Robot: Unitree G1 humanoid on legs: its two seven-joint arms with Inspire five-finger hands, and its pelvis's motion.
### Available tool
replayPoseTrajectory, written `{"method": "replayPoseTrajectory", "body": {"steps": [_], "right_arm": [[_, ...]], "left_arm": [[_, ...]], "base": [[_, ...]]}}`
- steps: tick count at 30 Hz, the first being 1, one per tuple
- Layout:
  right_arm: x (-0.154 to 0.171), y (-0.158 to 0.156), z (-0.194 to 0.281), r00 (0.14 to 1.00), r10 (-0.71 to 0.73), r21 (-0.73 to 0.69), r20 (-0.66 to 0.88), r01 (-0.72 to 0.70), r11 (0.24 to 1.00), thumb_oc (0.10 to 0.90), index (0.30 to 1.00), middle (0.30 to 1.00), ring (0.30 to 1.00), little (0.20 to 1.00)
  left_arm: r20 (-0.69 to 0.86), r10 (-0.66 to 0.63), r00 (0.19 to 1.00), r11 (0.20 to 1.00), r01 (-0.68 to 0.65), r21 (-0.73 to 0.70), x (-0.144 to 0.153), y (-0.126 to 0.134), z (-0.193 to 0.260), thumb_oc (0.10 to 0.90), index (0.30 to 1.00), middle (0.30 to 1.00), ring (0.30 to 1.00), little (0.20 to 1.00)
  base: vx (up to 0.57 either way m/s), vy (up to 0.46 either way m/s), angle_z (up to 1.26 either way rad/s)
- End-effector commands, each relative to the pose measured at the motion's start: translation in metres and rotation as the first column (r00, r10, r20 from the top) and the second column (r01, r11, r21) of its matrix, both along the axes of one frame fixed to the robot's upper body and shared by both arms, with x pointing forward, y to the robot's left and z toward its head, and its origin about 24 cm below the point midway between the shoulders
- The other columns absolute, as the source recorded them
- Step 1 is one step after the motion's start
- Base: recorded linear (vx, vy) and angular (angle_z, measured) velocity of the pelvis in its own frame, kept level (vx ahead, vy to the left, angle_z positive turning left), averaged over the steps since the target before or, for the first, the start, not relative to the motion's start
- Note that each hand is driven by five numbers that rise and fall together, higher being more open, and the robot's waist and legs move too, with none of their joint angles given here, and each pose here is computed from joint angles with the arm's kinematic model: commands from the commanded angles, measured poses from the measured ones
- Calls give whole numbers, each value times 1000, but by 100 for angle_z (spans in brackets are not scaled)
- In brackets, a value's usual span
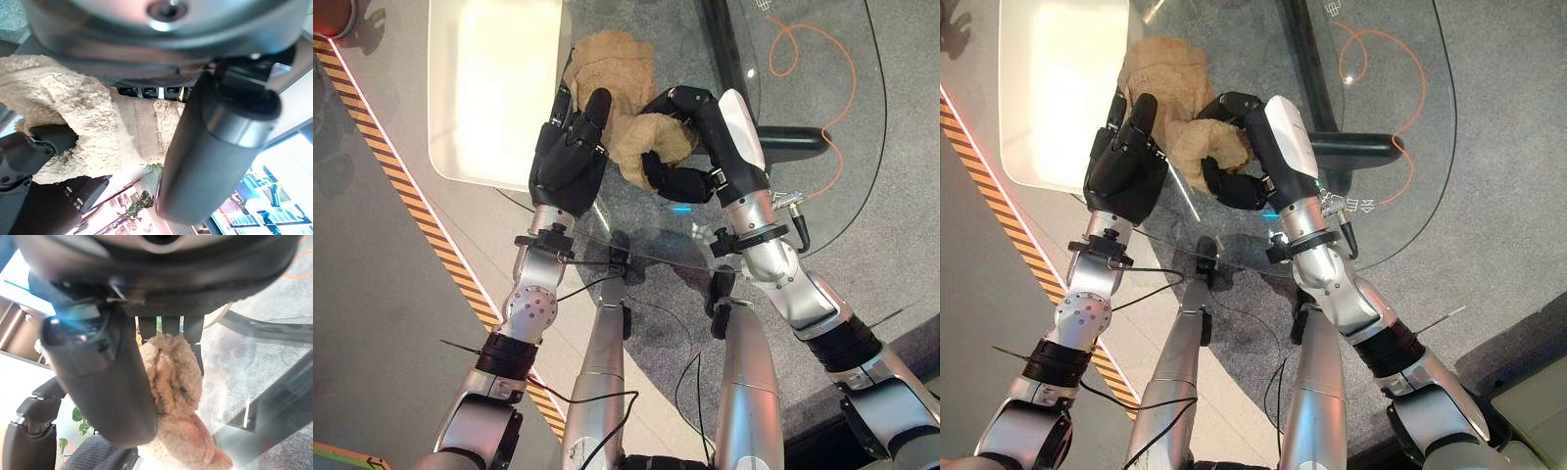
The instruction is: Wipe the table with a cloth and put it in the basket.
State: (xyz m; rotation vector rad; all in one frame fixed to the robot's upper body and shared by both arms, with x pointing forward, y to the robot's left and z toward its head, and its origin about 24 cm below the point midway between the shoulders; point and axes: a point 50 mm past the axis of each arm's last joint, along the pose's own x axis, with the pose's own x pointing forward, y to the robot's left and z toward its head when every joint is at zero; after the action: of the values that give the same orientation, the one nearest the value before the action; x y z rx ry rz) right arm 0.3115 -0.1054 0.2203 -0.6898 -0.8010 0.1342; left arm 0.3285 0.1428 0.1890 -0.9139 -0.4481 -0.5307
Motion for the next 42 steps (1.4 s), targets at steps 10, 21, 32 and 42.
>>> {"method": "replayPoseTrajectory", "body": {"steps": [10, 21, 32, 42], "right_arm": [[-43, 39, 74, 898, 242, -41, 368, -245, 969, 100, 300, 300, 300, 200], [-43, 40, 75, 896, 251, -47, 367, -252, 967, 100, 300, 300, 300, 200], [-43, 42, 75, 895, 255, -46, 367, -256, 966, 100, 300, 300, 300, 200], [-43, 43, 78, 894, 246, -21, 375, -258, 966, 800, 900, 900, 900, 900]], "left_arm": [[307, -66, 949, 993, 33, 111, -9, -16, 59, 399, 556, 556, 556, 499], [320, -42, 946, 996, 13, 93, -9, -14, 62, 100, 300, 300, 300, 200], [340, 20, 940, 1000, -19, -8, -10, -7, 67, 100, 300, 300, 300, 200], [348, 51, 936, 998, -41, -39, -11, -7, 70, 100, 300, 300, 300, 200]], "base": [[0, 0, 0], [0, 0, 0], [0, 0, 0], [0, 0, 0]]}}
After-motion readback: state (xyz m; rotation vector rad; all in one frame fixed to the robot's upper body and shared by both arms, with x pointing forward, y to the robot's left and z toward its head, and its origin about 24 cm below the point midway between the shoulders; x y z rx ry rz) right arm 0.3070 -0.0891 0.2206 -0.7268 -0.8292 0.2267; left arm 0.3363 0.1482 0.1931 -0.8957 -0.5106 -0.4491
